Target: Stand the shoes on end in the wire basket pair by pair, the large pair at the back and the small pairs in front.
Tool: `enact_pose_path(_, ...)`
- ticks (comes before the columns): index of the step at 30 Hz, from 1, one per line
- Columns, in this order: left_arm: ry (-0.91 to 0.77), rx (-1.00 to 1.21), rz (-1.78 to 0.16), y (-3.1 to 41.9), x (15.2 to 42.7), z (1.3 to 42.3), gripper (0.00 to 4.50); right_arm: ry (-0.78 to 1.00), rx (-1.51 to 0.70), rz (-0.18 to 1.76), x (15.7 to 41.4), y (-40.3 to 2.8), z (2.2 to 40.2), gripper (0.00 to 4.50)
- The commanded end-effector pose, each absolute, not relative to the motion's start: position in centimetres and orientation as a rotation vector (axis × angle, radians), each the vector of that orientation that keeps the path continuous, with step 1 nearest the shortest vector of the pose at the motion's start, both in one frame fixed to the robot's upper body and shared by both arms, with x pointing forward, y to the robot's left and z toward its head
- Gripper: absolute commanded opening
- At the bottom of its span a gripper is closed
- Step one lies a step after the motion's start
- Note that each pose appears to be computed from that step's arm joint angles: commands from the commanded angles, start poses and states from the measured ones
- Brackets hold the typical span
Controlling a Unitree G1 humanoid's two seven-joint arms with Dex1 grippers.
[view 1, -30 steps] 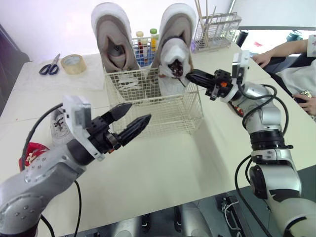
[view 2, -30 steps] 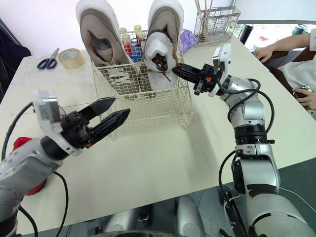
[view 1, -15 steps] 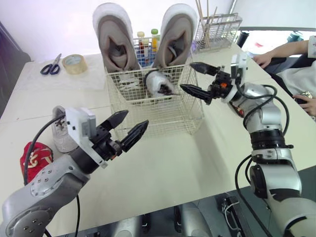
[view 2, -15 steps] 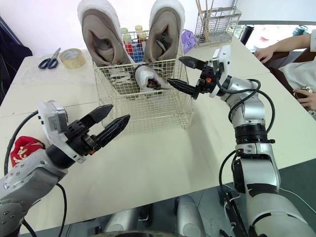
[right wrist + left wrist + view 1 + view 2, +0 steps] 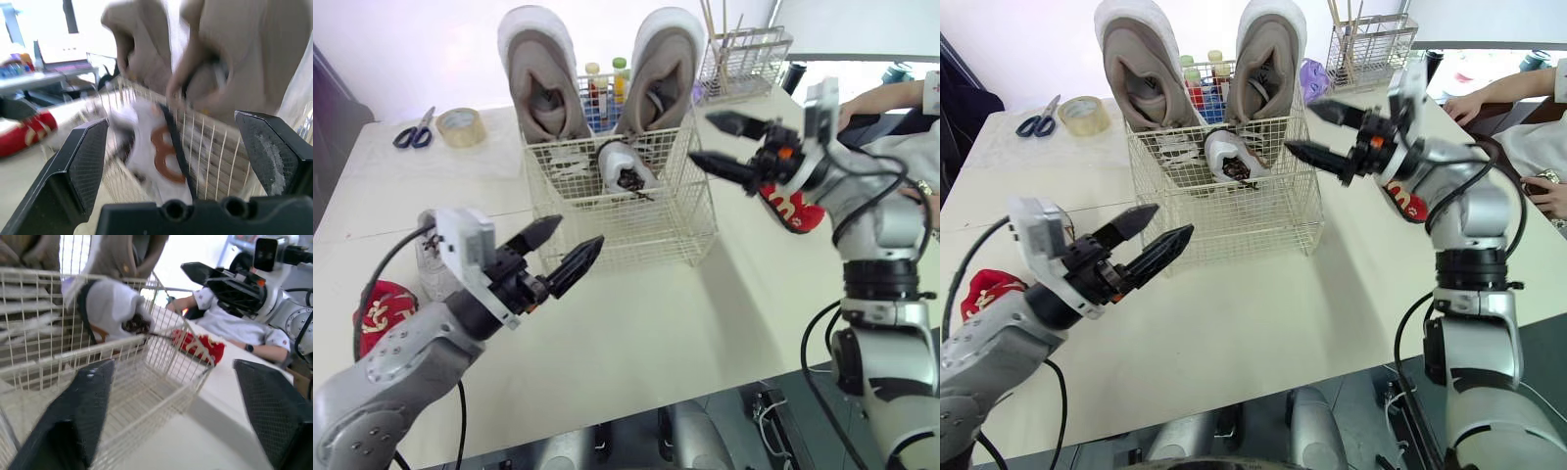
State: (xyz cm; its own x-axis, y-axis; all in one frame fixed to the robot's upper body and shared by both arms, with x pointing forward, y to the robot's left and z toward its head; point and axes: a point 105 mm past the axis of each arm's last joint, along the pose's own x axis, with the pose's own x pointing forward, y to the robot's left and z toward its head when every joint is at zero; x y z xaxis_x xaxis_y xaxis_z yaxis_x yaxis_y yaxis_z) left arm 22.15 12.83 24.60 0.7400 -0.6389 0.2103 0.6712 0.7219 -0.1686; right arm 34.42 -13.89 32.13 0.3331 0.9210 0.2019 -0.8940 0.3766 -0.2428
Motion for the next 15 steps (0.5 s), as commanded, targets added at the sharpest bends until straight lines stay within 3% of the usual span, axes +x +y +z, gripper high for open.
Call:
enact_pose_path(1,-0.227,-0.247,-0.561,17.8,22.1,27.7,4.46,-0.418,-0.084,1.36,30.3,-12.7,37.2,4.5)
enact_pose_path(5,-0.13,-0.148,-0.23,26.7,22.8,27.4,4.46,-0.3,-0.151,1.507,27.7,-9.1,37.2,4.5)
enact_pose_path(9,-0.007,-0.125,0.023,35.3,24.0,26.8,4.46,-0.19,-0.264,1.724,24.6,-5.5,34.3,4.5)
enact_pose_path(12,0.171,-0.162,-0.029,37.5,25.1,25.0,4.46,-0.169,-0.271,1.746,24.5,-4.6,33.4,4.5)
enact_pose_path(15,0.355,-0.237,-0.253,37.4,25.7,22.8,4.46,-0.15,-0.319,1.744,25.1,-4.3,32.1,4.5)
